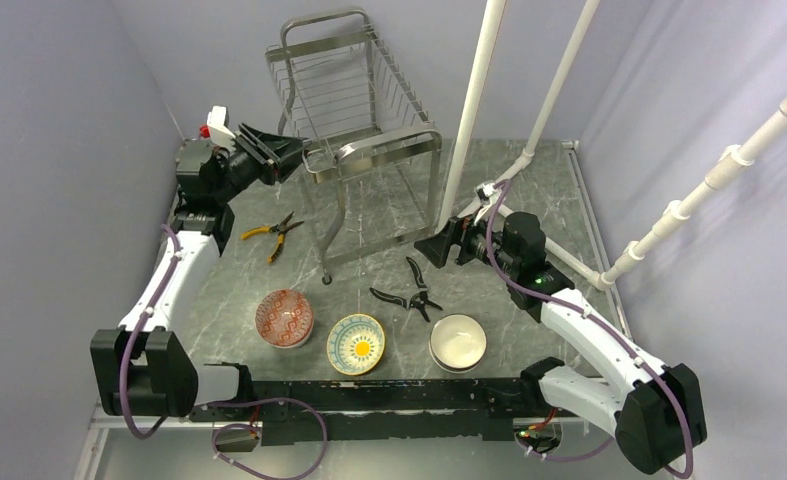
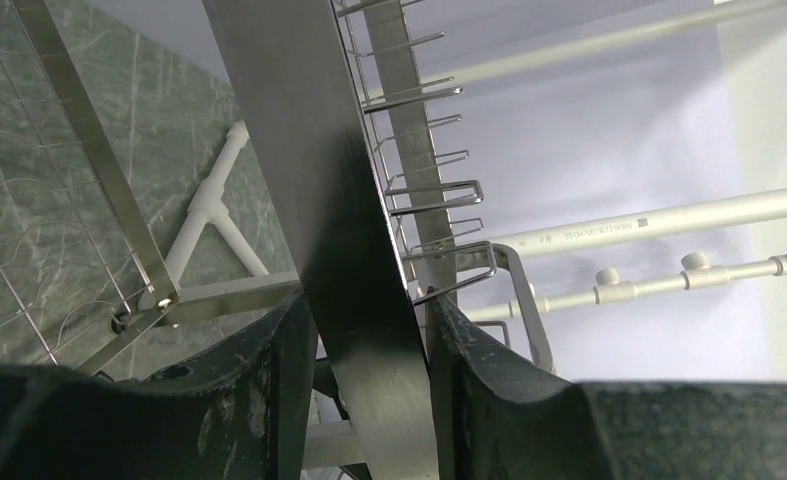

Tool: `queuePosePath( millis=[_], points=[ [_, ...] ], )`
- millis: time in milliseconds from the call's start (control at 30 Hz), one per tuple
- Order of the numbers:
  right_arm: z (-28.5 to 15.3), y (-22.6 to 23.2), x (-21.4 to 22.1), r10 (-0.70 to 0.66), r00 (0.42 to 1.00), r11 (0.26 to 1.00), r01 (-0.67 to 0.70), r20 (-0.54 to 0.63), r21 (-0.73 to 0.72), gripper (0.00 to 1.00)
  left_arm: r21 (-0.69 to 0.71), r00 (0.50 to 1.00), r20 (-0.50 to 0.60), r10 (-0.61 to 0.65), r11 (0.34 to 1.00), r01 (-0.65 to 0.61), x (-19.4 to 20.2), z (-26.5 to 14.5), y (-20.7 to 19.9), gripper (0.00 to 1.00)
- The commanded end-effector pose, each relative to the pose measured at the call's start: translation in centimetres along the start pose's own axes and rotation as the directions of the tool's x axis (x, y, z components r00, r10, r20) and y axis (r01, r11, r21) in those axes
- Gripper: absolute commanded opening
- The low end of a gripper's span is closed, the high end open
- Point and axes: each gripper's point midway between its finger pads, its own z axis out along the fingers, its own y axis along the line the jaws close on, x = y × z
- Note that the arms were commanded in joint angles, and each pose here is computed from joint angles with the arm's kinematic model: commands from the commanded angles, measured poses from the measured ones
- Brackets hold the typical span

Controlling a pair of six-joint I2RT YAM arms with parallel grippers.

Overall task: Load the bowls into the dish rack
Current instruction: Adjust the dish rack at the center of the board, then pick up the bowl from the center of the board.

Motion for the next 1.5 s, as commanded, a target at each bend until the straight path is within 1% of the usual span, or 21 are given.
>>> queuePosePath(
  millis=[0,33,100,133,167,267,300,433,633,767,900,1000,1200,1300,1467],
  points=[
    [0.1,0.9,-2.2,-0.028,0.998,0.999,0.029,0.050,-0.015,0.99,0.085,0.993,0.035,0.110,0.990,-0.112,0.8,-0.9,-3.5,0.29],
    [0.1,0.9,-2.1,-0.027,0.998,1.000,0.028,0.051,-0.014,0.99,0.076,0.993,0.036,0.113,0.990,-0.116,1.1,-0.9,-3.5,0.27],
    [0.1,0.8,-2.2,-0.027,0.998,1.000,0.028,0.052,-0.011,0.99,0.055,0.990,0.049,0.131,0.990,-0.133,1.4,-1.2,-3.5,0.28],
    [0.1,0.8,-2.2,-0.028,0.998,1.000,0.028,0.053,-0.010,0.99,0.037,0.988,0.059,0.143,0.989,-0.146,1.4,-1.3,-3.4,0.33],
    [0.1,0.8,-2.2,-0.028,0.998,1.000,0.029,0.053,-0.010,0.99,0.017,0.985,0.071,0.159,0.987,-0.161,1.4,-1.6,-3.3,0.41],
    [0.1,0.8,-2.1,-0.028,0.998,1.000,0.029,0.052,-0.009,0.99,-0.080,0.977,0.098,0.187,0.980,-0.180,0.9,-2.2,-2.0,0.86],
    [0.1,0.8,-2.1,-0.028,0.998,1.000,0.029,0.050,-0.009,0.99,-0.112,0.976,0.101,0.191,0.977,-0.179,0.9,-2.4,-1.5,0.93],
    [0.2,0.7,-1.9,-0.026,0.999,1.000,0.027,0.047,-0.007,0.99,-0.207,0.979,0.084,0.187,0.964,-0.167,1.3,-3.1,0.9,0.94],
    [0.1,0.6,-1.8,-0.032,0.999,0.999,0.032,0.041,-0.005,1.00,-0.261,0.984,0.059,0.169,0.954,-0.148,2.7,-4.1,3.7,0.94],
    [0.1,0.2,-1.3,-0.029,0.999,1.000,0.029,0.027,0.007,1.00,-0.291,0.976,0.055,0.209,0.939,-0.184,3.6,-5.7,4.7,0.94],
    [0.1,-0.1,-0.7,-0.025,1.000,0.999,0.025,0.004,0.020,1.00,-0.397,0.958,0.025,0.284,0.883,-0.251,4.4,-8.1,7.2,0.94],
    [0.0,-0.1,0.0,-0.022,1.000,1.000,0.023,-0.020,0.012,1.00,-0.494,0.953,-0.008,0.303,0.827,-0.268,5.0,-10.0,9.4,0.94],
    [-0.2,-0.3,2.7,0.002,0.992,1.000,-0.002,-0.129,0.000,1.00,-0.635,0.958,-0.076,0.278,0.727,-0.261,6.9,-13.4,13.8,0.94],
    [-0.4,-0.2,3.9,0.014,0.986,1.000,-0.015,-0.167,-0.006,1.00,-0.667,0.964,-0.089,0.251,0.704,-0.244,7.7,-14.5,14.9,0.93],
    [-0.6,1.1,6.2,0.015,0.969,1.000,-0.020,-0.246,-0.020,0.99,-0.674,0.967,-0.083,0.241,0.701,-0.233,8.4,-15.2,15.7,0.92]
  ],
)
